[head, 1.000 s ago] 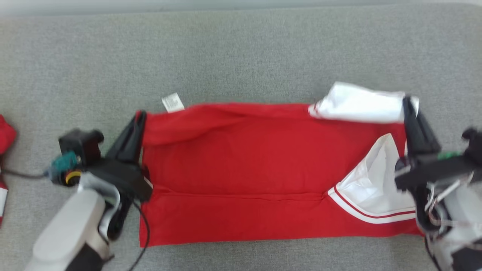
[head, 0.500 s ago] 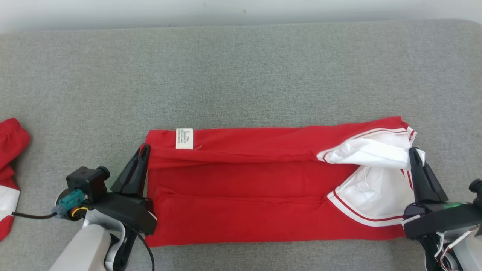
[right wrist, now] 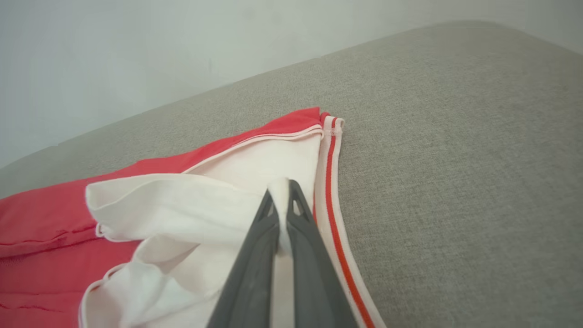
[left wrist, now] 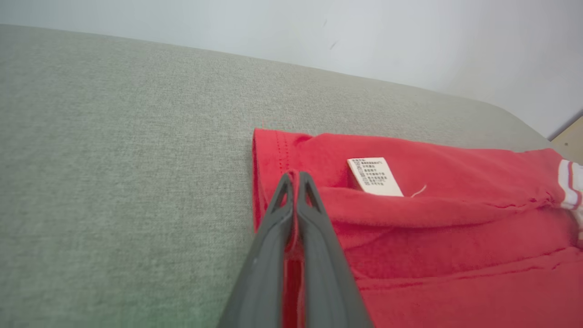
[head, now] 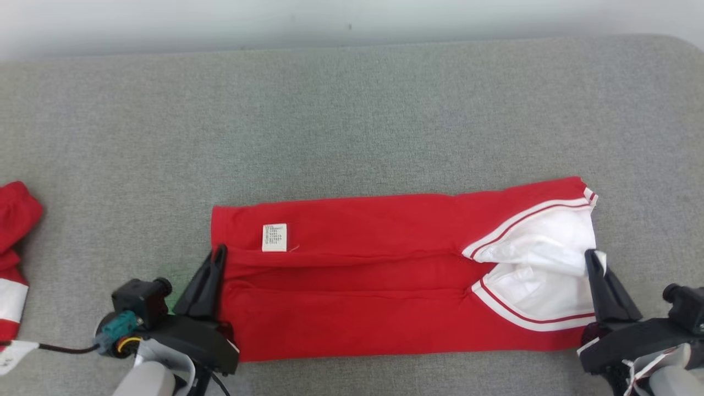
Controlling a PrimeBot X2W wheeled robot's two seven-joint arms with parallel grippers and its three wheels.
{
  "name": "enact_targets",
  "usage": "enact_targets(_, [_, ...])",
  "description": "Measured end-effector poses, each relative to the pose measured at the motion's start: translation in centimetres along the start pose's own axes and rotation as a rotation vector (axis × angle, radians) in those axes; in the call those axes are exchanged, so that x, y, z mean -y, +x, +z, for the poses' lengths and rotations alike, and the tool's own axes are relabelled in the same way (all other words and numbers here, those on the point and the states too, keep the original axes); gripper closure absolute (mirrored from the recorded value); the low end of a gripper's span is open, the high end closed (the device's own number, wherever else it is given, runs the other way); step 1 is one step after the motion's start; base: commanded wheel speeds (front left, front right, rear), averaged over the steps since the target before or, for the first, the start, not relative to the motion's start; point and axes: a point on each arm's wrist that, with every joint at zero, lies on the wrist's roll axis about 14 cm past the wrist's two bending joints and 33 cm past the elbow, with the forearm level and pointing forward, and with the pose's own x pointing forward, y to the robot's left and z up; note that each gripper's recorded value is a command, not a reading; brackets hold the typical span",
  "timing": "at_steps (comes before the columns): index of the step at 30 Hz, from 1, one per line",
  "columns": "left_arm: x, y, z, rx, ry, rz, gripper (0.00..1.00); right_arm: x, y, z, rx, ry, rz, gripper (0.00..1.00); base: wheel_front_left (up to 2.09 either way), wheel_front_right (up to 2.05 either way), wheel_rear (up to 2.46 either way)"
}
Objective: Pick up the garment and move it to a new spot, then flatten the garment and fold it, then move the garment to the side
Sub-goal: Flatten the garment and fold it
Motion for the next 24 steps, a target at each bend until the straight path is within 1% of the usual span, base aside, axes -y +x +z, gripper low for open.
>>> enact_targets(5, [0.3,-0.8,-0.6,-0.013,-0.003,0.010,1.00,-0.1,-0.3,-1.1,-0.034,-0.018,-0.001,1.00,0.00,0.00,0.00])
enact_targets(6, [0.2,-1.0,-0.8,-0.022,0.000,0.012,0.71,-0.1,-0.4,-1.3,-0.041,-0.019,0.000,0.70,0.00,0.00,0.00])
enact_targets(7, [0.3,-1.1,-0.8,-0.023,0.008,0.011,0.71,0.0,-0.5,-1.4,-0.046,-0.020,-0.003,0.70,0.00,0.00,0.00])
enact_targets(8, [0.3,-1.2,-0.7,-0.019,0.015,0.010,0.32,0.0,-0.5,-1.4,-0.046,-0.021,-0.003,0.16,0.00,0.00,0.00])
enact_targets(9, [0.3,-1.2,-0.5,-0.015,0.019,0.011,0.00,-0.1,-0.5,-1.2,-0.041,-0.023,-0.002,0.00,0.00,0.00,0.00])
enact_targets(15, [0.0,-1.9,0.6,0.029,0.027,0.038,0.00,0.2,-0.4,0.6,0.015,-0.019,-0.014,0.00,0.00,0.00,0.00])
enact_targets(21, [-0.3,-3.0,3.1,0.122,0.076,0.075,0.00,1.0,0.0,2.1,0.047,-0.046,-0.030,0.00,0.00,0.00,0.00])
enact_targets(22, [-0.3,-3.6,3.7,0.148,0.100,0.089,0.00,1.3,0.4,2.2,0.030,-0.064,-0.037,0.00,0.00,0.00,0.00])
enact_targets(24, [-0.4,-4.3,4.1,0.169,0.110,0.109,0.00,1.6,0.8,1.9,0.003,-0.090,-0.043,0.00,0.00,0.00,0.00])
